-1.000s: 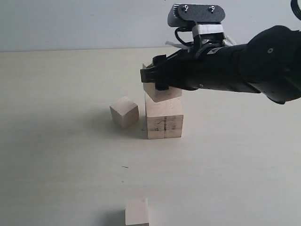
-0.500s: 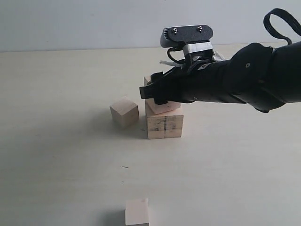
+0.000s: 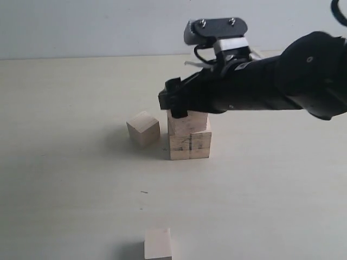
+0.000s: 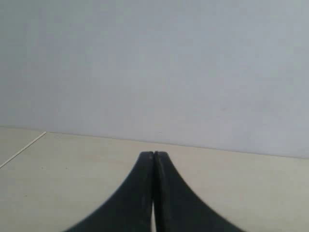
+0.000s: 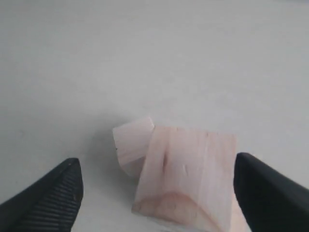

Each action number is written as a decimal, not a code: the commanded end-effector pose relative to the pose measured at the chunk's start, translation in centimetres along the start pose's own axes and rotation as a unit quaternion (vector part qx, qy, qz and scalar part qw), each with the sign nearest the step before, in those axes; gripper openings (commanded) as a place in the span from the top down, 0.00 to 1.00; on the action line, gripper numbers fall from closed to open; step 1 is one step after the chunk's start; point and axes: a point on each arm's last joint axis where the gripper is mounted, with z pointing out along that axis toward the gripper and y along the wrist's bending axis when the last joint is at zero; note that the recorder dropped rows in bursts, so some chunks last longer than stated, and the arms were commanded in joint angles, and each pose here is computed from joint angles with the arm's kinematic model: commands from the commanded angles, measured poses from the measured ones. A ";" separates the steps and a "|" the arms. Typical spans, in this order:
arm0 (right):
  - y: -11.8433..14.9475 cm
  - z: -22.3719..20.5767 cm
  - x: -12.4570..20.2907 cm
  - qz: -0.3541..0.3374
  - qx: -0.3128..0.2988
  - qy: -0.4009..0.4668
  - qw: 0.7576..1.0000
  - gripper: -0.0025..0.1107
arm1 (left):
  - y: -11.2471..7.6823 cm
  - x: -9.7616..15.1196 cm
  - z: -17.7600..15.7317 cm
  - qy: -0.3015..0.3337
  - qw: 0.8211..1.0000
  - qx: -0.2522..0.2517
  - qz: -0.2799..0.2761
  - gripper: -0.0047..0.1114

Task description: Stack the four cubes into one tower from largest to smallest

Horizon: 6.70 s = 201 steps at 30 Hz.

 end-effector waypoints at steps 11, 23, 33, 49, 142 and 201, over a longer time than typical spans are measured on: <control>-6.1 -4.6 -3.9 0.144 0.068 -0.100 0.982 0.80 | 0.0 -0.1 -0.1 -0.004 1.000 0.003 -0.002 0.96; -12.3 -3.8 -1.7 0.066 -0.049 0.283 0.956 0.98 | -0.1 -0.1 -0.1 -0.002 0.948 0.008 -0.318 0.96; -12.4 -3.2 -2.1 0.072 -0.022 0.255 0.964 0.98 | 0.7 -1.7 -0.2 -0.101 0.895 0.007 -0.434 0.96; -14.0 -0.9 -2.0 0.169 -0.218 0.222 0.935 0.98 | -0.8 -9.8 4.1 -0.022 0.945 0.020 -0.326 0.96; -14.2 5.1 -1.2 0.208 -0.196 0.122 0.950 0.98 | -25.9 4.6 21.4 0.425 0.869 0.239 -0.084 0.96; -16.6 -9.8 -1.5 0.072 0.198 0.076 0.975 0.98 | -18.1 2.2 20.5 0.448 0.859 0.205 0.140 0.96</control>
